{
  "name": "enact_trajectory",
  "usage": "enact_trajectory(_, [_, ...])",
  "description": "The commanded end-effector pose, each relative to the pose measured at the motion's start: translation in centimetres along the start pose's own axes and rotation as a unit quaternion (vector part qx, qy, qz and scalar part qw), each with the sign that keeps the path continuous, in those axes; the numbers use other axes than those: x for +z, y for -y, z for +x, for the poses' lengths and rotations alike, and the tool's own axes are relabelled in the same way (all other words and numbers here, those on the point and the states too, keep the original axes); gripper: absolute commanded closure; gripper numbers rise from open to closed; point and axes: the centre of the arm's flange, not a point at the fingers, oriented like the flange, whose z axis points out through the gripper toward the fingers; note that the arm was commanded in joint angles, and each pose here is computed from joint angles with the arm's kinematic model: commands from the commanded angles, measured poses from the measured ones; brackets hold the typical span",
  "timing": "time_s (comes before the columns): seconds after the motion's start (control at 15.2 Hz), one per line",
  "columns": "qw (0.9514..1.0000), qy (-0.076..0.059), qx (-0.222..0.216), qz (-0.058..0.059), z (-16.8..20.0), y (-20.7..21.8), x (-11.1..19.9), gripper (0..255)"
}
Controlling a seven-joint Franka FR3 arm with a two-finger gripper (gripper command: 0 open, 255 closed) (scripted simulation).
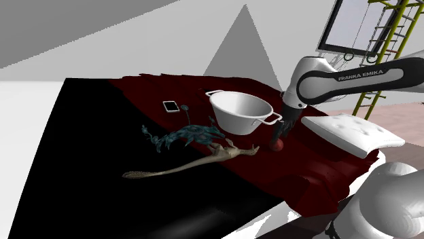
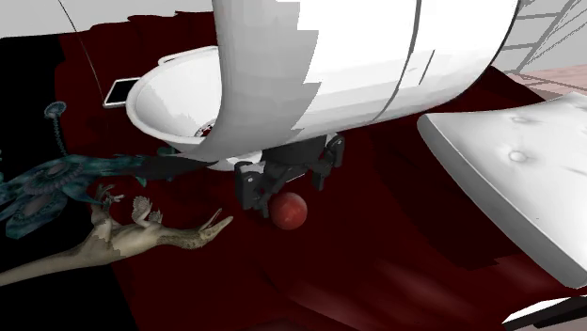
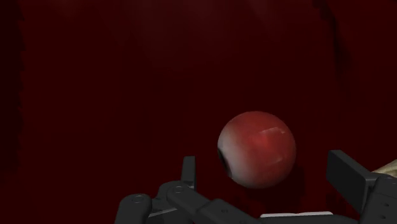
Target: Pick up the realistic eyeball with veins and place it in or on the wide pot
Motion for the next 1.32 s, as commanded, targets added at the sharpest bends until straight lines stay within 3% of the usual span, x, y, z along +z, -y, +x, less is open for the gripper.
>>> enact_trajectory(0.0, [1.0,-0.001,0.0,0.0,0.0,-0.2,1.1,0])
enact_trajectory(0.26, [1.0,-0.001,0.0,0.0,0.0,-0.2,3.0,0])
enact_trajectory(0.73, [1.0,-0.001,0.0,0.0,0.0,-0.2,3.0,0])
enact_trajectory(0.79, [1.0,-0.001,0.0,0.0,0.0,-0.2,3.0,255])
enact_trajectory(1.25, [1.0,-0.001,0.0,0.0,0.0,-0.2,3.0,255])
